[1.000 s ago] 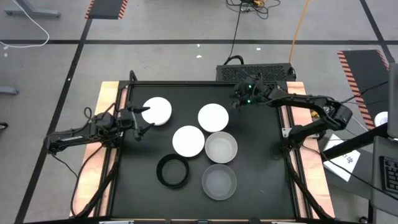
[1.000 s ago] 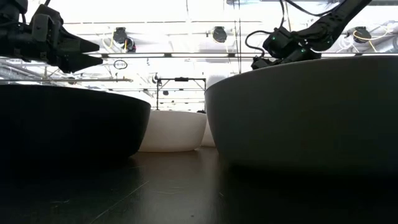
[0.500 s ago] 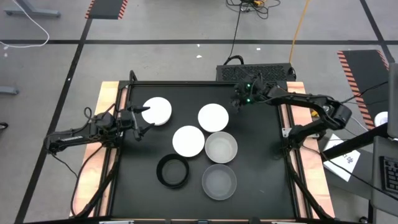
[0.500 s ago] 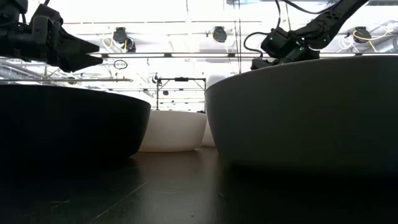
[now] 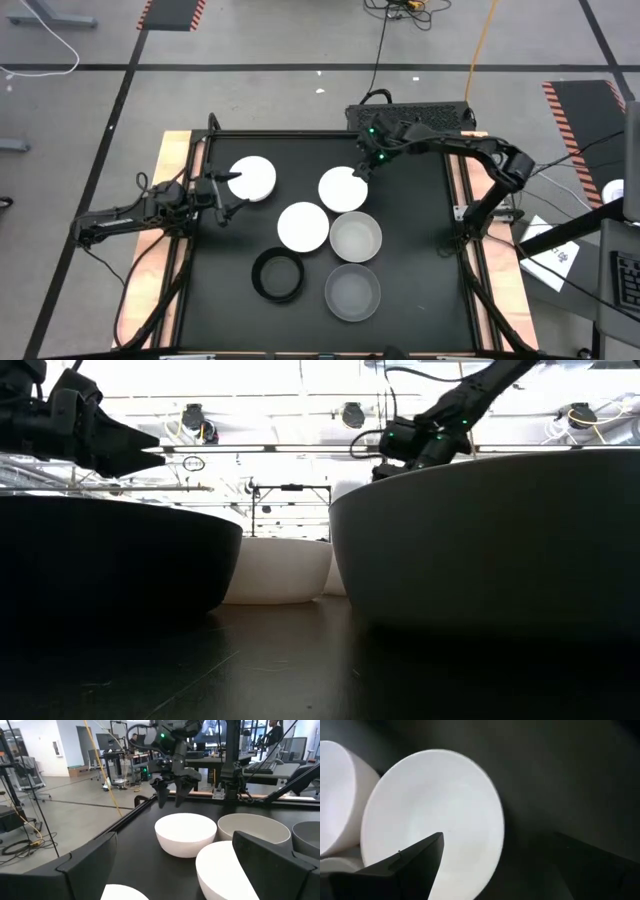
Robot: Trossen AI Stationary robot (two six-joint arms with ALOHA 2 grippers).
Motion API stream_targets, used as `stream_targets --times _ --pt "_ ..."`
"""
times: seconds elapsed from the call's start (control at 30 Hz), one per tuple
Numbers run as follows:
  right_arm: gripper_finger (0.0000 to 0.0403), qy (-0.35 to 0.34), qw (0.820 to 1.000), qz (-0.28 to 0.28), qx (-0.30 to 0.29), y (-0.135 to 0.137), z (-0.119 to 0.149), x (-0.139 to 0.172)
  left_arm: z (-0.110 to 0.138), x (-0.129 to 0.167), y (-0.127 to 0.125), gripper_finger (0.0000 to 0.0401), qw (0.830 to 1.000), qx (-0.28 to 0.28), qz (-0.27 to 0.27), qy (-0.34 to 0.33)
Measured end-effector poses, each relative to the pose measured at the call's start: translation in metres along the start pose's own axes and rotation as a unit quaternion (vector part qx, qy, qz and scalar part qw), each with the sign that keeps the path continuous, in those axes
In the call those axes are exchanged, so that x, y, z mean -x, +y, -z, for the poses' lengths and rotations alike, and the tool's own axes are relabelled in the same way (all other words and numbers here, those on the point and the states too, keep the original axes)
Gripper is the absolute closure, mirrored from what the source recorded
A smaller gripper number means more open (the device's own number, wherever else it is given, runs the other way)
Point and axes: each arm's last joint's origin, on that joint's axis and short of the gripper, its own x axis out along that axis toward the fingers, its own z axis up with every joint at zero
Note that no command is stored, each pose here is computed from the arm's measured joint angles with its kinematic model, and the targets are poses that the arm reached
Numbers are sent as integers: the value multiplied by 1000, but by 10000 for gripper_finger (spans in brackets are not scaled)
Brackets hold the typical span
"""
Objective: Nest bowls inside each other
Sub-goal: Stack the top right white bowl into the gray bowl
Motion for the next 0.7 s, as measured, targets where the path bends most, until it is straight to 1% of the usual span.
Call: stream_targets --times 0.17,0.27,0.5,0.7 --pt "49 54 998 27 -2 -2 -5 -7 1 0 0 2 1000 2 2 6" --pt "49 60 998 34 -2 -4 -9 -11 2 0 0 2 1000 0 3 9" --pt "49 79 996 35 -6 -6 -6 -21 1 0 0 2 1000 -1 3 8" --pt "49 77 997 31 0 -3 -7 -24 1 0 0 2 1000 -1 3 8"
